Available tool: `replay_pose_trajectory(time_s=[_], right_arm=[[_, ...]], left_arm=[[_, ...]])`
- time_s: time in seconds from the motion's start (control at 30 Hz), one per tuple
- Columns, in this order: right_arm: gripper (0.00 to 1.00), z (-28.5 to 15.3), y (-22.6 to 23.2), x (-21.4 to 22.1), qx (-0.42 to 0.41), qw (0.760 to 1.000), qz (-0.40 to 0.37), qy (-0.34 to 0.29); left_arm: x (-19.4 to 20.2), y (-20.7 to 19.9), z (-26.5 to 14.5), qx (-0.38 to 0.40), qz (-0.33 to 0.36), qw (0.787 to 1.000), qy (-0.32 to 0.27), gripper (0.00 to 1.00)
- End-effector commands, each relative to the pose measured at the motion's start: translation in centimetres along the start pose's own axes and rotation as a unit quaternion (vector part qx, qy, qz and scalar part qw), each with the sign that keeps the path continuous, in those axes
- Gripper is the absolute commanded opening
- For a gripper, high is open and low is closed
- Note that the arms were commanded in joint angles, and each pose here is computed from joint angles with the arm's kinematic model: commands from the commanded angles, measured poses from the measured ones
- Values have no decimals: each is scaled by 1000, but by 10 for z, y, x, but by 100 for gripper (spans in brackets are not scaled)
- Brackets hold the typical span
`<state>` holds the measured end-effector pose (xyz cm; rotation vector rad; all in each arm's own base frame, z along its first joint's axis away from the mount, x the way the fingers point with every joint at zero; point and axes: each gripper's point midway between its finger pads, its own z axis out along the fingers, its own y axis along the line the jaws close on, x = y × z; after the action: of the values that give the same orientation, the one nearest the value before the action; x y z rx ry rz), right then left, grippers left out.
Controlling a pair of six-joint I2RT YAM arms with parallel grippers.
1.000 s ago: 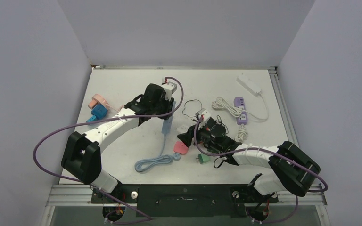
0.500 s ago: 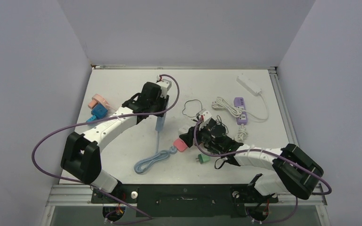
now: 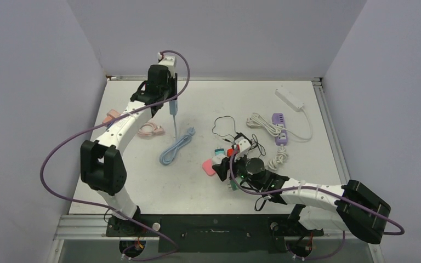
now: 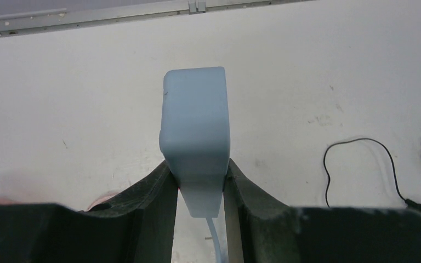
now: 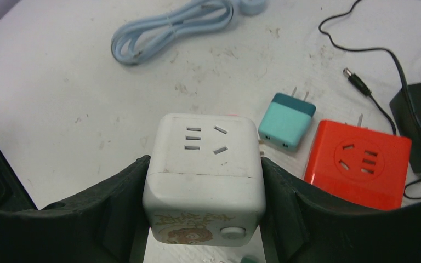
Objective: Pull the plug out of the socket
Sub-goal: Place the socket at the center of the board.
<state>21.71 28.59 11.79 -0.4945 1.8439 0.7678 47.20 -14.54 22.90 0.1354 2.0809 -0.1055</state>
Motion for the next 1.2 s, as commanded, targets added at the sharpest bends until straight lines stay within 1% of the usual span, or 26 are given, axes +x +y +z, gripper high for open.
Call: replay_pose_trajectory(time_s=[0.0,0.1,0.23,0.33,0.43,0.5,0.63,0.67,0.7,0.73,0.8,0.9,0.93,1.0,1.1,1.17], right_arm=[[5,-5,-6,5,35,999,11,-8],[9,-9,-10,14,53,999,10,-3],[14,-15,-17,26,77,997,9,6],[19,-17,-22,32,90,996,8,12],[23,-19,-25,35,96,995,4,16],[28,-21,-27,35,98,995,3,15],[42,-25,-31,37,106,994,4,13],[46,-25,-32,37,107,994,5,12],[47,-26,-32,38,106,994,7,11],[49,-27,-32,39,106,994,6,12],[55,-27,-31,38,104,995,7,10],[62,-27,-30,36,100,995,3,8],[66,-26,-29,34,99,995,1,7],[73,-25,-27,30,94,996,-3,3],[85,-23,-23,23,87,996,-7,-3],[91,-20,-20,16,86,996,-15,-7]], left_arm=[[-60,9,31,-7,-46,995,-85,0],[-57,10,59,-2,-48,996,-71,0],[-26,8,96,8,-56,998,-18,0],[-2,4,117,18,-63,998,13,0],[16,4,131,23,-76,996,37,5],[24,4,135,24,-79,995,47,17],[34,7,138,31,-89,994,58,49],[37,6,138,45,-96,992,62,56],[37,6,137,53,-102,991,63,65],[37,7,135,60,-107,991,61,71],[34,11,130,59,-114,990,54,82],[26,14,118,62,-111,991,44,93],[23,15,113,61,-109,991,41,99],[16,18,102,60,-107,992,33,96],[4,23,80,58,-117,991,18,96],[5,27,65,56,-132,990,14,96]])
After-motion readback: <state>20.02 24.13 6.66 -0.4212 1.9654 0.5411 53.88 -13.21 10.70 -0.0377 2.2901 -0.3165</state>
